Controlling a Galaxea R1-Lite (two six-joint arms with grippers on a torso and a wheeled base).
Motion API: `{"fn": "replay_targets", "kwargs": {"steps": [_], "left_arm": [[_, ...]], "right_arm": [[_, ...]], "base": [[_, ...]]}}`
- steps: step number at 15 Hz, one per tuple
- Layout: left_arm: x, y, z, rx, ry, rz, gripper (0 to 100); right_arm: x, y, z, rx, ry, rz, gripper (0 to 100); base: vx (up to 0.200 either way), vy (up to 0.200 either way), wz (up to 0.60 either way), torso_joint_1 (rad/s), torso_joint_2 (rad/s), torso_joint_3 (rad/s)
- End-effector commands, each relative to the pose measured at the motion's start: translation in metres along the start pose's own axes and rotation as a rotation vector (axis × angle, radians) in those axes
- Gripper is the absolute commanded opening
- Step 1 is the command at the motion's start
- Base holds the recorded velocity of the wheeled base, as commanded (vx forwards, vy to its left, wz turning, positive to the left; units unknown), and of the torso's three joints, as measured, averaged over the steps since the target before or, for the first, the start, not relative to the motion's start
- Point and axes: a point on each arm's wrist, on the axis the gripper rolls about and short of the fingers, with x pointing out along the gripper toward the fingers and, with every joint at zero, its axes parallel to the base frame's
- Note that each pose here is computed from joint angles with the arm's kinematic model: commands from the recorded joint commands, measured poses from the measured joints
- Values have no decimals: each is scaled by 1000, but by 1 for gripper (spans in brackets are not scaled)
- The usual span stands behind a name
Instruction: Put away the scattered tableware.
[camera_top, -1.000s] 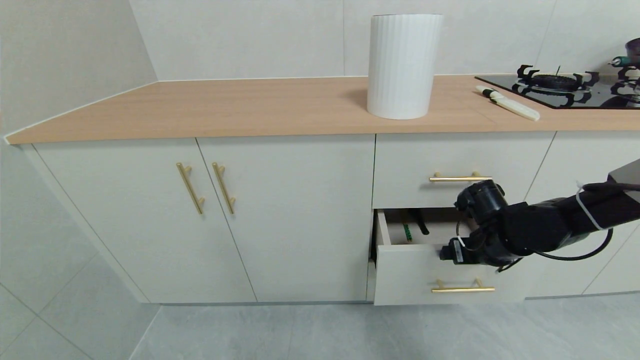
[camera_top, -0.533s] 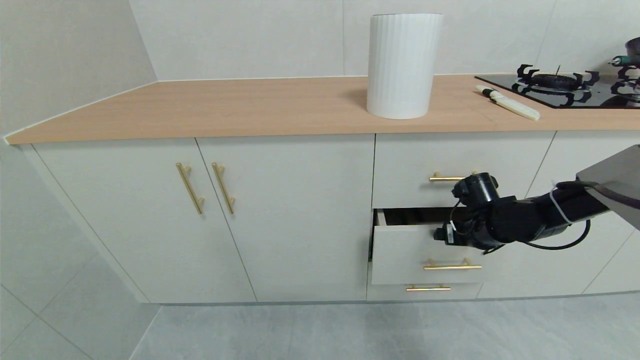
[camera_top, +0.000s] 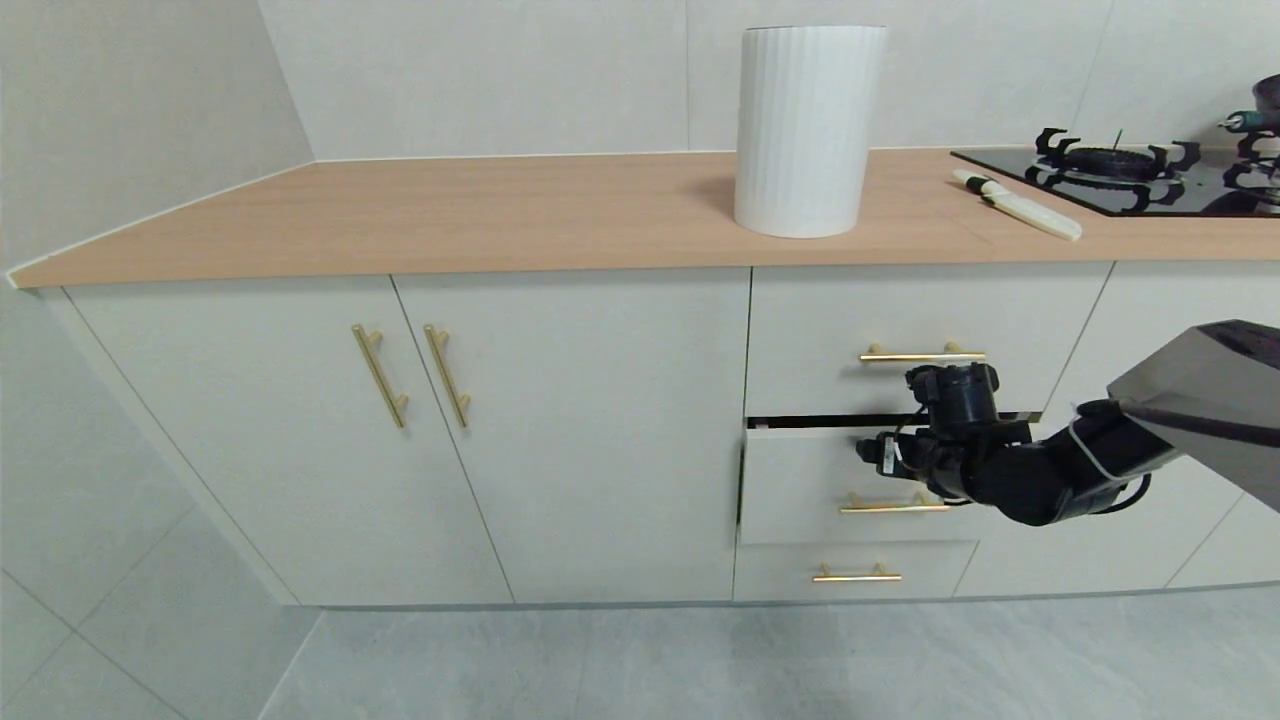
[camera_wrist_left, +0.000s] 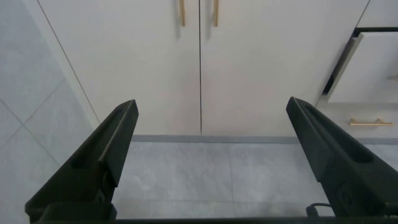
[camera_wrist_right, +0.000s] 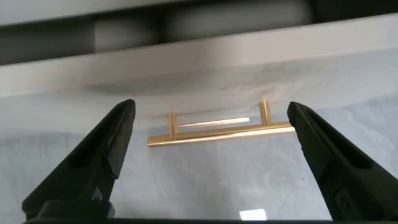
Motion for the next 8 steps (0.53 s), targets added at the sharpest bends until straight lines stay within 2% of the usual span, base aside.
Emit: {"fn": "replay_targets", "kwargs": {"steps": [1, 5, 8], "left_arm": [[0, 0, 0, -1, 1, 1, 100], [0, 0, 0, -1, 1, 1, 100], [0, 0, 0, -1, 1, 1, 100]], "right_arm": [[7, -1, -11, -3, 6, -1, 100], [17, 0, -17, 9, -41, 10, 100], [23, 1, -19, 9, -131, 33, 100]], "base": [[0, 0, 0, 0, 0, 0], [0, 0, 0, 0, 0, 0], [0, 0, 0, 0, 0, 0]]}}
